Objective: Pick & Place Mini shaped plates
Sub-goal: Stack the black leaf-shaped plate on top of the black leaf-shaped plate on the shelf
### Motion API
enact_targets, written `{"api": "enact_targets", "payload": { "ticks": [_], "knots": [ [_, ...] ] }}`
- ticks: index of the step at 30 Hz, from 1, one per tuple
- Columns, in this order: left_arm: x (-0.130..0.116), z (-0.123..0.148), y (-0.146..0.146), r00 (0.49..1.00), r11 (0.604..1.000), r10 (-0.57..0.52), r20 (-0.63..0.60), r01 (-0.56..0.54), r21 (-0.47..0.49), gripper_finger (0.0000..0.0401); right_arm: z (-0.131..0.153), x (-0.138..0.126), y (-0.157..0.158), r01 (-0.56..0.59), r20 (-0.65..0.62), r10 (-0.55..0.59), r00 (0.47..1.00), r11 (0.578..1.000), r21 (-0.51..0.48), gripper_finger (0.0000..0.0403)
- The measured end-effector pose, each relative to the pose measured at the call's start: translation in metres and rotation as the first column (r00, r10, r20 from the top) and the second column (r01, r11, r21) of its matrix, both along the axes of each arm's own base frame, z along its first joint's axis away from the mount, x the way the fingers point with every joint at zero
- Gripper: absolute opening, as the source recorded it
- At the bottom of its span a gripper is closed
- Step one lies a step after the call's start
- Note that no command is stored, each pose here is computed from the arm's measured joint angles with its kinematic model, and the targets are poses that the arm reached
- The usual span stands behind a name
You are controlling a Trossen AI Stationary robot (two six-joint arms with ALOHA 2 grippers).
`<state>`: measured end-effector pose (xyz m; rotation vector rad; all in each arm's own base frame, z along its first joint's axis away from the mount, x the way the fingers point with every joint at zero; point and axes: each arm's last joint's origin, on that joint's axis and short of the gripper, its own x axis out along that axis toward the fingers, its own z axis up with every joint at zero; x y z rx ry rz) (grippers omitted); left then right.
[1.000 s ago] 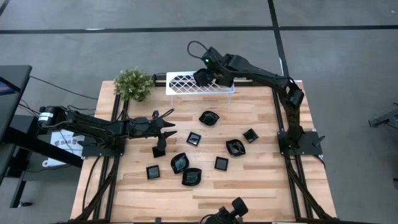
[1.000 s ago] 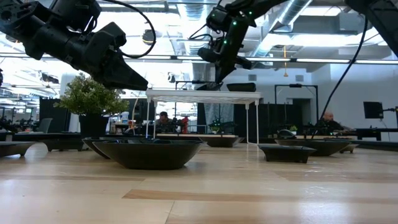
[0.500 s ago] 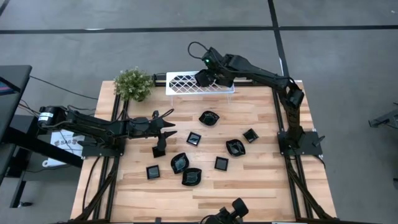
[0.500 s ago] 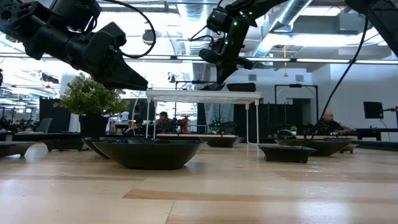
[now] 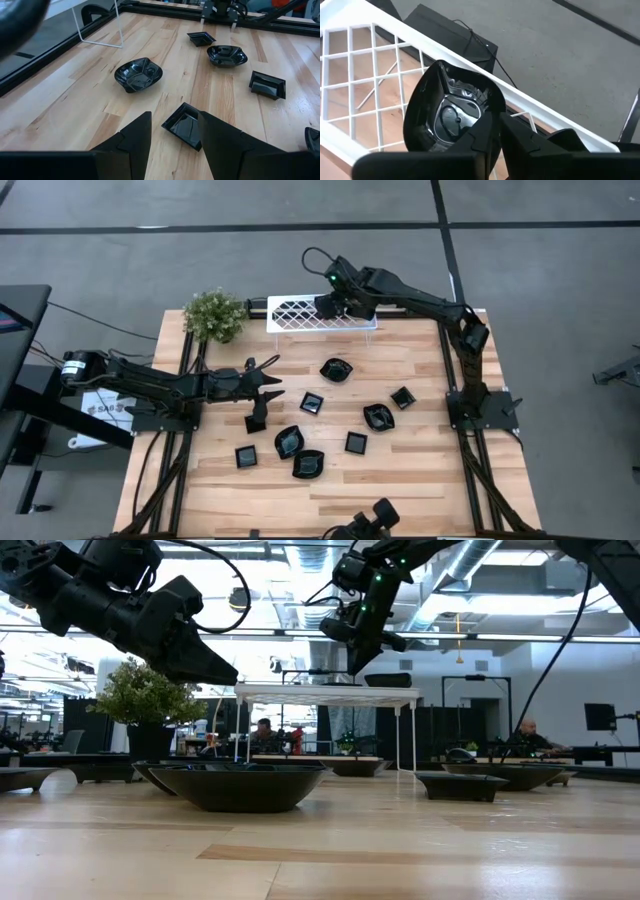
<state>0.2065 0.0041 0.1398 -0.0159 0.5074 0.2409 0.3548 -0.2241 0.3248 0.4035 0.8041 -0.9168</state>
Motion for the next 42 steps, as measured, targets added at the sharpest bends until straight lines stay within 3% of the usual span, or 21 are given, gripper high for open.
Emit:
{"api": "enact_targets", "payload": {
  "ticks": [6,11,20,28,31,35,40,42],
  "knots": [
    [0.000,0.000,0.000,1.000,1.000,0.000,0.000,0.000,0.000,0.0163,0.007,0.001,0.002,-0.034,-0.024,0.033,0.999,0.999,-0.032,0.0033],
    [0.000,0.000,0.000,1.000,1.000,0.000,0.000,0.000,0.000,0.0163,0.028,-0.001,0.027,-0.022,-0.088,0.005,0.996,0.982,-0.187,0.0031],
    [0.000,-0.001,0.000,1.000,1.000,-0.002,-0.008,0.002,0.000,0.0163,0.065,-0.014,0.126,-0.063,-0.157,-0.015,0.988,0.874,-0.481,0.0018],
    [0.000,-0.001,0.000,1.000,1.000,-0.002,-0.008,0.002,0.000,0.0163,0.050,-0.071,0.210,-0.046,-0.123,-0.044,0.991,0.765,-0.643,0.0005],
    [0.000,-0.001,0.000,1.000,1.000,-0.002,-0.008,0.002,0.000,0.0163,0.027,-0.100,0.230,-0.027,-0.058,-0.013,0.998,0.775,-0.631,0.0005],
    [0.000,-0.001,0.000,1.000,1.000,-0.002,-0.008,0.002,0.000,0.0163,-0.019,-0.130,0.249,-0.068,-0.012,0.073,0.997,0.840,-0.538,0.0001],
    [0.000,-0.001,0.000,1.000,1.000,-0.002,-0.007,0.002,0.000,0.0163,-0.081,-0.151,0.271,-0.233,-0.062,0.225,0.972,0.921,-0.312,0.0004],
    [0.000,-0.001,0.000,1.000,1.000,-0.002,-0.007,0.002,0.000,0.0163,-0.102,-0.155,0.281,-0.327,-0.106,0.311,0.944,0.925,-0.195,0.0005]
  ]
}}
